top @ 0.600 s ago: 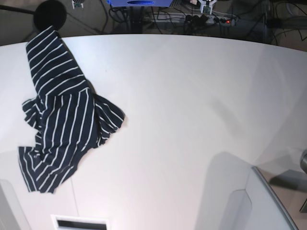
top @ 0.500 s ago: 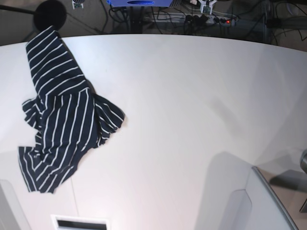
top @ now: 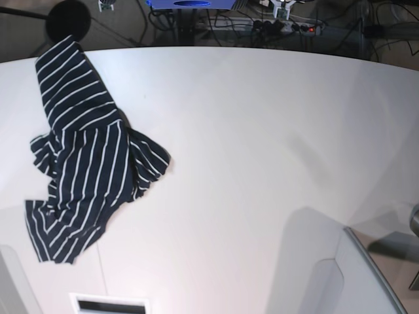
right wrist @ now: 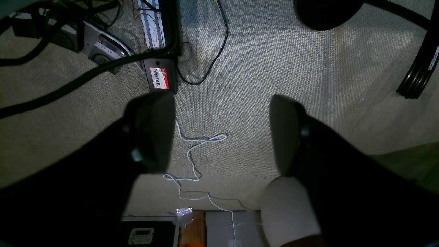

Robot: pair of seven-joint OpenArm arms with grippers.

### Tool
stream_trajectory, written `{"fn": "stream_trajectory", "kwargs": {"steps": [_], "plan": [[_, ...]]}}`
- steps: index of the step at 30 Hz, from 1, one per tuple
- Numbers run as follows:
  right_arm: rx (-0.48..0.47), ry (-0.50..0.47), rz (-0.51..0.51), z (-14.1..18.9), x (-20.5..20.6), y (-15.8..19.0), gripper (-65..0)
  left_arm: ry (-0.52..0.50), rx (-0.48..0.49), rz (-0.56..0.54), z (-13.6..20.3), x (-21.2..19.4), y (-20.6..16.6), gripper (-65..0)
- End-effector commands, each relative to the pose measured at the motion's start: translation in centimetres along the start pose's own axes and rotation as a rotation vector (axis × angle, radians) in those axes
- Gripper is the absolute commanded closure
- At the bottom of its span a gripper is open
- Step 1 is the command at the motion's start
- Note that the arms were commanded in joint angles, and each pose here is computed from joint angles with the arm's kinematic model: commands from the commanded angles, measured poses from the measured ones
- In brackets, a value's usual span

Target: Layout the t-shirt on the table in an organized manner, then fold the t-shirt properly

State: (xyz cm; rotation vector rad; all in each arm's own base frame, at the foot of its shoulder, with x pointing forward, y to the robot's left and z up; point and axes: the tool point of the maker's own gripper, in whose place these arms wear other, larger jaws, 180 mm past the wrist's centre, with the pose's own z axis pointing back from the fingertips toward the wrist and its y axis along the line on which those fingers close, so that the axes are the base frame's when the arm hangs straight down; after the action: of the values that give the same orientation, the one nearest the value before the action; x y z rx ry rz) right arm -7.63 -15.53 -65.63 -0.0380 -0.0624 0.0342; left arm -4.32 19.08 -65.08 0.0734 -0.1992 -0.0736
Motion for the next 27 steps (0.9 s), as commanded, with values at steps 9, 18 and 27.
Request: {"fn": "stream_trajectory", "kwargs": {"steps": [9, 18, 27], "plan": [[0.001, 0.016, -0.001, 0.26, -1.29, 0.13, -62.3, 0.002, 0.009, -0.005, 0.23, -0.60, 0.39, -38.2], [-0.003, 0.018, -0.004, 0.28, -1.39, 0.06, -4.7, 0.004, 0.009, -0.005, 0.24, -0.66, 0.39, 0.0], [-0.005, 0.015, -0.003, 0.28, -1.31, 0.03, -0.2, 0.007, 0.008, -0.006, 0.41, -1.10, 0.35, 0.0]]}}
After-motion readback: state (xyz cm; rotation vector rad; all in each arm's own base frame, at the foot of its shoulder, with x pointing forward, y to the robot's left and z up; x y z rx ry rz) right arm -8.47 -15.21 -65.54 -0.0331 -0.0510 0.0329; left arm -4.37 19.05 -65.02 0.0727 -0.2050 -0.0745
